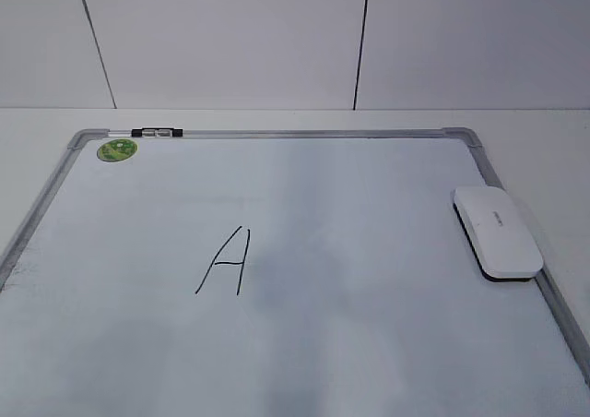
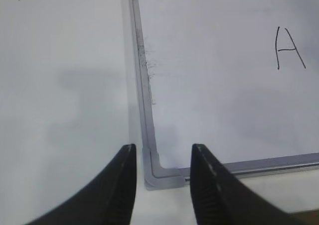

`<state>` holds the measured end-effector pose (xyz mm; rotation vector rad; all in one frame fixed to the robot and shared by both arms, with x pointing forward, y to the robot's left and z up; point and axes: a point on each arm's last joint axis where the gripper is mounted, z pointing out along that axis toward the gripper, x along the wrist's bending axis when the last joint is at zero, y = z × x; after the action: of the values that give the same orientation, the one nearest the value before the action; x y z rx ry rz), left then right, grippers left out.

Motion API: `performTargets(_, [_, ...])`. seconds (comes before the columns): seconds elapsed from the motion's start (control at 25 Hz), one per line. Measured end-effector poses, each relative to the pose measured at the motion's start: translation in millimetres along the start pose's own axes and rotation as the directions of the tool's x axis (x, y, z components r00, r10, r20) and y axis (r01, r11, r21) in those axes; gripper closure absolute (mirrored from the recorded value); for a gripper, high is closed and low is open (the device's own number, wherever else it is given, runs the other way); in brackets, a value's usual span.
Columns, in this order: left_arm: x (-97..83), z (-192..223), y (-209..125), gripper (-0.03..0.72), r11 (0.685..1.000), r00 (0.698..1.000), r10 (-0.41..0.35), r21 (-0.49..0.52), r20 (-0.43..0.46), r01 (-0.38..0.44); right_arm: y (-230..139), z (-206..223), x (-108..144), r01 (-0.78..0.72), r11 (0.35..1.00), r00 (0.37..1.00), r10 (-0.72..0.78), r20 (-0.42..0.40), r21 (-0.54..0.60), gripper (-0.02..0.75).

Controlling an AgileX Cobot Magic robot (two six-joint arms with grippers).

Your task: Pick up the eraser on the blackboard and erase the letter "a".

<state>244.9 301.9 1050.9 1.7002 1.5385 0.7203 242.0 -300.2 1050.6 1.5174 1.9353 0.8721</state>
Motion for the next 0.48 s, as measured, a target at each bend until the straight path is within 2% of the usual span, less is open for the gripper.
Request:
performTargets(0.24, [-0.1,1.0,0.7,0.41,1.0,1.0,0.0,-0.012,0.001,0.0,-0.8,8.1,-3.3,0.032,0.999,0.999,-0.031,0.039,-0.017,0.145])
performTargets(0.48, [-0.1,1.0,0.8,0.412,1.0,1.0,0.0,-0.014,0.001,0.0,0.0,8.1,-3.5,0.05,0.998,0.998,-0.049,0.042,-0.024,0.145])
